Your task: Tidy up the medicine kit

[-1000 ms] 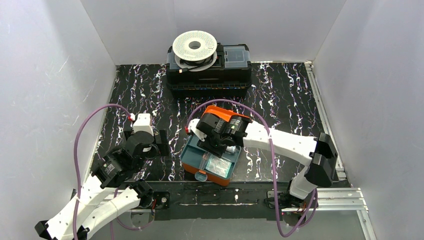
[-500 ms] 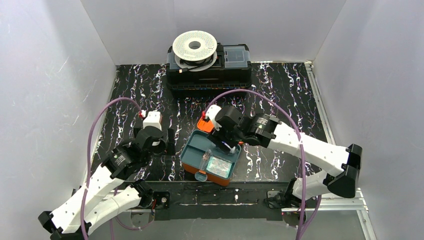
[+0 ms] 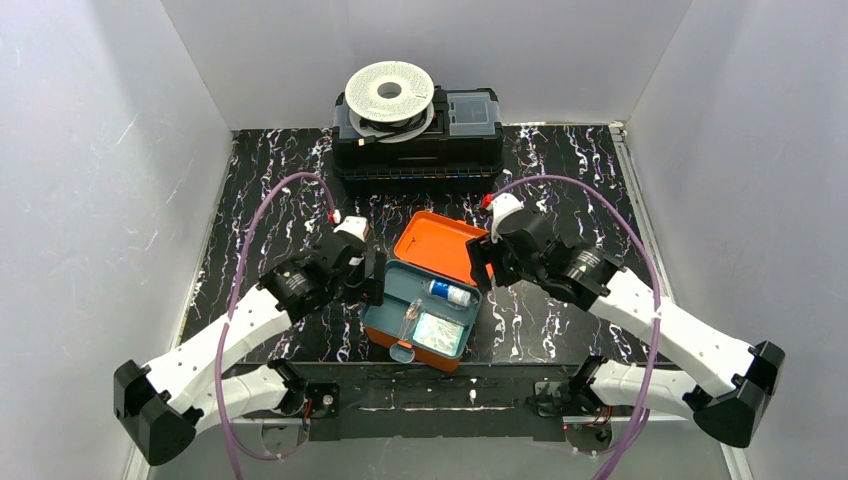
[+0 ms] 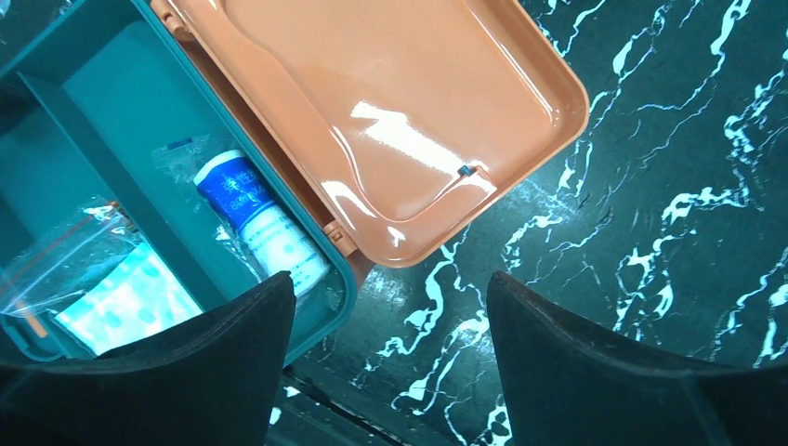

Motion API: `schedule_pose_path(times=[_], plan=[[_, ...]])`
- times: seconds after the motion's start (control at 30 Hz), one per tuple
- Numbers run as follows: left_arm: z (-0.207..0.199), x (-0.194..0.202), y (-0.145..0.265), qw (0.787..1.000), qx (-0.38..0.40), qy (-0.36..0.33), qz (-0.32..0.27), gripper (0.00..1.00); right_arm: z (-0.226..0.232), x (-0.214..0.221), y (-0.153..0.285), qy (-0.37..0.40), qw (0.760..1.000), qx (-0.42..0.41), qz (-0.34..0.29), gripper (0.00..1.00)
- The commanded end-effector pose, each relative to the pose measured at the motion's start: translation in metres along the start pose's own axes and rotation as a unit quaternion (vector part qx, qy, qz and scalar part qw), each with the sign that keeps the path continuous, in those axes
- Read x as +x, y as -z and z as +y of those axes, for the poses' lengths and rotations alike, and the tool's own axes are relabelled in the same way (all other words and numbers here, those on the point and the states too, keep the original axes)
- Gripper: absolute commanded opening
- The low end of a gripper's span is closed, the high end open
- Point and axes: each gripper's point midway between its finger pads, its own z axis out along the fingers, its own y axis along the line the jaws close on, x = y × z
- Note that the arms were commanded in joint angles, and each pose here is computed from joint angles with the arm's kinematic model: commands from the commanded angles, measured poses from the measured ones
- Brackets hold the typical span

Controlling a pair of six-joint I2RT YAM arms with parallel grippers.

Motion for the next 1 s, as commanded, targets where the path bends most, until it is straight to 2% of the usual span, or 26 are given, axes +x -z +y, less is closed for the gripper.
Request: schedule_pose_path(times=[0.0, 0.17, 0.47, 0.7, 0.97], plan=[[-0.023, -0.008, -0.002, 0.999, 0.053, 0.008, 0.003, 0.98, 0.006, -0.010, 0.002, -0.049, 0.998, -0.022, -0.043, 0.82], [-0.028, 0.004, -0.003, 0.997, 0.075, 0.018, 0.019, 0.93, 0.004, 0.007, -0.002, -0.053, 0.998, -0.018, -0.025, 0.82], [-0.026, 0.025, -0.004, 0.995, 0.078, 0.024, 0.054, 0.65, 0.009, 0.019, -0.012, -0.062, 0.997, -0.031, -0.016, 0.81], [-0.021, 0.030, -0.009, 0.996, 0.060, 0.025, 0.064, 0.51, 0.007, 0.029, -0.017, -0.077, 0.997, -0.026, -0.012, 0.82], [-0.017, 0.033, -0.018, 0.996, 0.037, 0.021, 0.074, 0.22, -0.004, 0.026, -0.015, -0.131, 0.990, -0.005, -0.042, 0.87]])
